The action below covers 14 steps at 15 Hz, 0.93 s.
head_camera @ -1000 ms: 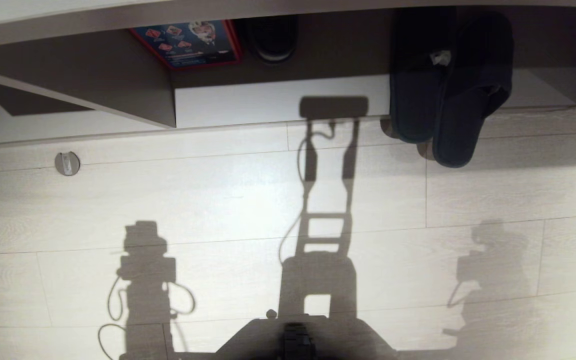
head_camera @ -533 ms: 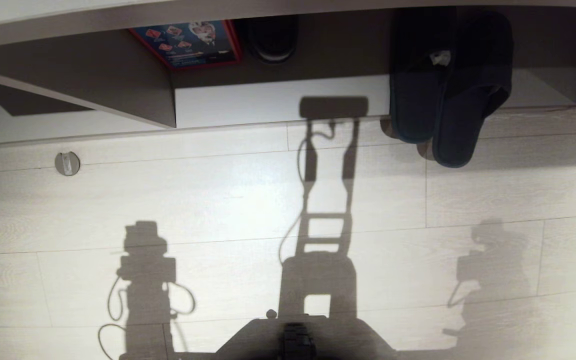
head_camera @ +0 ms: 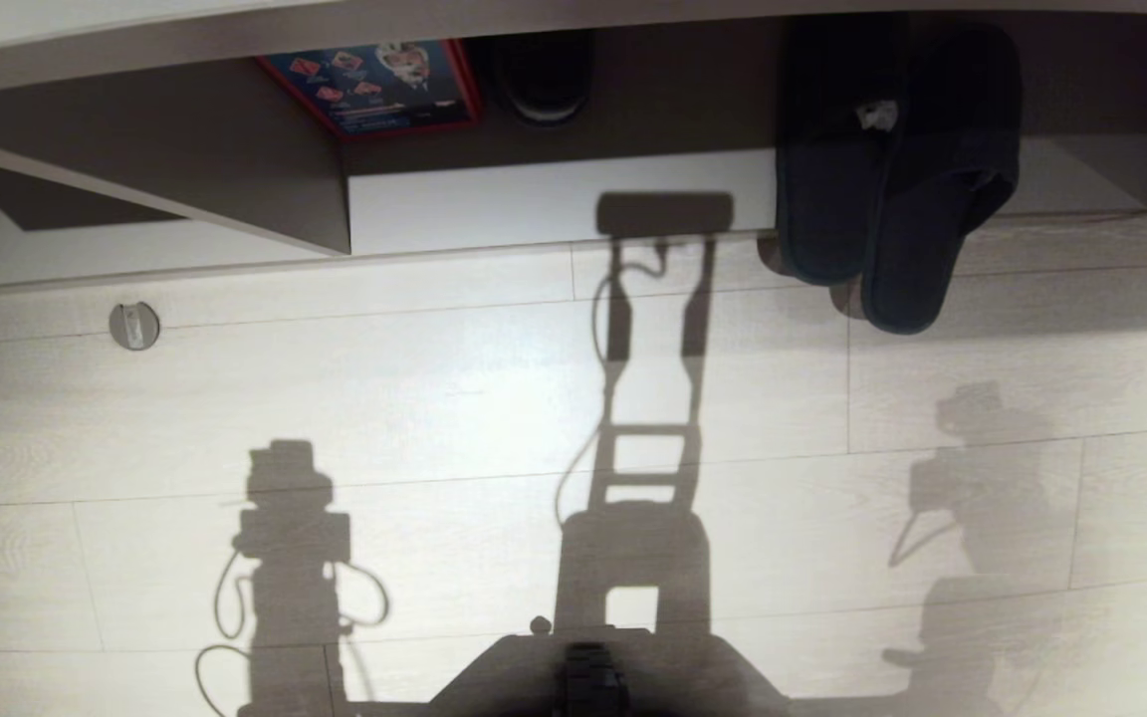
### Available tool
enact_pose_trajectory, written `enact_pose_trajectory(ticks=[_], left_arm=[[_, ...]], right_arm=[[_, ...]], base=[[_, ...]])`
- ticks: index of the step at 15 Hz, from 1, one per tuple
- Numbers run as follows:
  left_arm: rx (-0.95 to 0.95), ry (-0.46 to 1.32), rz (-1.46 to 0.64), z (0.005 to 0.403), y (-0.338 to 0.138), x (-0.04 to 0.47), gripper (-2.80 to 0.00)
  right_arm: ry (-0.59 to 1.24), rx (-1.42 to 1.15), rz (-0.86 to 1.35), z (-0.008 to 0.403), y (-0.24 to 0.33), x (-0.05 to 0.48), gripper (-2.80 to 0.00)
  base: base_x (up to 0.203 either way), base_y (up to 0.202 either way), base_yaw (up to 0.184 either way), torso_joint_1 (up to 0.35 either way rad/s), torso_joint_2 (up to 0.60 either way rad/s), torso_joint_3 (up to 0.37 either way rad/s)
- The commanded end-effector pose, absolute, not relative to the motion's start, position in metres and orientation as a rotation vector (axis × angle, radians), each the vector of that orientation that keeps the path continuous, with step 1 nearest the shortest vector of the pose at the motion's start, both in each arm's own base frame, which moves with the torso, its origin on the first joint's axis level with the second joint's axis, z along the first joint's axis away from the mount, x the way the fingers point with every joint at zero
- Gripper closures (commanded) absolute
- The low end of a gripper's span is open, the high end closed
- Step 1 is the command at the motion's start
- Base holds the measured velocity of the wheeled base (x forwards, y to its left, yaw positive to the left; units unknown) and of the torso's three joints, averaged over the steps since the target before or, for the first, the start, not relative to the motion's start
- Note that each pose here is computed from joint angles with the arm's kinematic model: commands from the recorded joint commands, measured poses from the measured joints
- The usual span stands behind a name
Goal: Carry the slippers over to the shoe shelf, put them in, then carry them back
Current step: Pick up the slippers in the shoe cabinet
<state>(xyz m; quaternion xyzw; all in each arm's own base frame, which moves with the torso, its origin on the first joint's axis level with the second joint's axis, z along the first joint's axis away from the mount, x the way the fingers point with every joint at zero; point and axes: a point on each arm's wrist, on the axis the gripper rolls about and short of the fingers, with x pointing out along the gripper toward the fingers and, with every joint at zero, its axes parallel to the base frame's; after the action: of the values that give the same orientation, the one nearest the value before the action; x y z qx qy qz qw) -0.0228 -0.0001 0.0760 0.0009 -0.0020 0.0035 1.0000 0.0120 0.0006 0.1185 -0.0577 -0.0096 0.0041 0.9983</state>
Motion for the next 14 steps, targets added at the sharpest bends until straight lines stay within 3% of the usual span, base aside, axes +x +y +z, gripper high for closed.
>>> enact_pose_trajectory(ticks=[1, 14], left_arm=[[0.002, -0.005, 0.008, 0.076, 0.000, -0.023, 0.00], [0.002, -0.003, 0.008, 0.076, 0.000, -0.023, 0.00]], right_arm=[[0.058, -0.122, 0.002, 0.126, -0.001, 0.033, 0.00], [0.041, -0.134, -0.100, 0.171, -0.016, 0.131, 0.00]], base=[[0.000, 0.000, 0.000, 0.000, 0.00, 0.000], [0.000, 0.000, 0.000, 0.000, 0.00, 0.000]])
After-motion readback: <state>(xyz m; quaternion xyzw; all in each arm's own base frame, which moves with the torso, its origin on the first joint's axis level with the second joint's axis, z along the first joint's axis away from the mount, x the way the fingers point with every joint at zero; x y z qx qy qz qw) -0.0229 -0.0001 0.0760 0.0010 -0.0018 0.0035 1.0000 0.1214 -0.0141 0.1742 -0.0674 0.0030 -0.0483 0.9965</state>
